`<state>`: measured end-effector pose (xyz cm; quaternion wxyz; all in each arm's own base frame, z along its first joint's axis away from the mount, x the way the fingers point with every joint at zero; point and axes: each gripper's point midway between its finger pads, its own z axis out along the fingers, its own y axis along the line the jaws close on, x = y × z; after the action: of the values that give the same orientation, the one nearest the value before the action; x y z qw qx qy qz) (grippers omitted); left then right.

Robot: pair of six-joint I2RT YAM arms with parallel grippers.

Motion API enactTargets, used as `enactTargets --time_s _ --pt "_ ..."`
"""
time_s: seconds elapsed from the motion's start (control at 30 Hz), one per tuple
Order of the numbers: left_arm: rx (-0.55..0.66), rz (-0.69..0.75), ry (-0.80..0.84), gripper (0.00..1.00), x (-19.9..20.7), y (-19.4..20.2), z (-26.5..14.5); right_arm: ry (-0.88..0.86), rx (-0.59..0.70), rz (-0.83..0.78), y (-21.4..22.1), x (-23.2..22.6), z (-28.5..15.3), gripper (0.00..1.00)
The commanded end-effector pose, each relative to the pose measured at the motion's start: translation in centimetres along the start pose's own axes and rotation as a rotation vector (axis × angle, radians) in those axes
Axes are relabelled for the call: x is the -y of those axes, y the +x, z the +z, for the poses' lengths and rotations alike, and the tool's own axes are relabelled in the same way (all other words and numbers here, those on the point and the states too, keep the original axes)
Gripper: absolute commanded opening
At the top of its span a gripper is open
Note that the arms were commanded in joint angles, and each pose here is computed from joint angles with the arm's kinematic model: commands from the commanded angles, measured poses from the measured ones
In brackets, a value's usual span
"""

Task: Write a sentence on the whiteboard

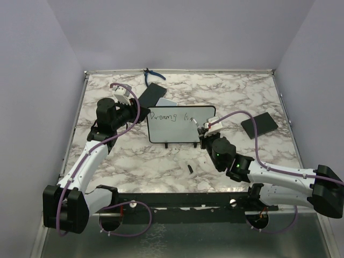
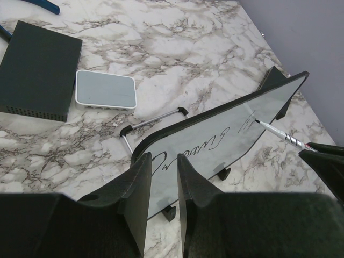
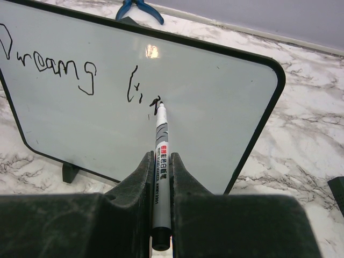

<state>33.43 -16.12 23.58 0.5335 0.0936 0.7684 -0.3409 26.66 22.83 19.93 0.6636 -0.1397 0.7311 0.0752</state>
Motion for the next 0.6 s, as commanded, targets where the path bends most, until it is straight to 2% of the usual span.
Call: enactTargets --time_s 0.0,0.57 --pt "0.023 0.015 0.041 0.27 1.0 -0.5 -0.3 0.026 0.019 0.004 -0.9 0.5 0.3 0.00" --pt "0.026 0.014 0.039 0.27 1.0 -0.6 -0.3 0.048 -0.074 0.024 2.5 1.2 -0.7 0.00"
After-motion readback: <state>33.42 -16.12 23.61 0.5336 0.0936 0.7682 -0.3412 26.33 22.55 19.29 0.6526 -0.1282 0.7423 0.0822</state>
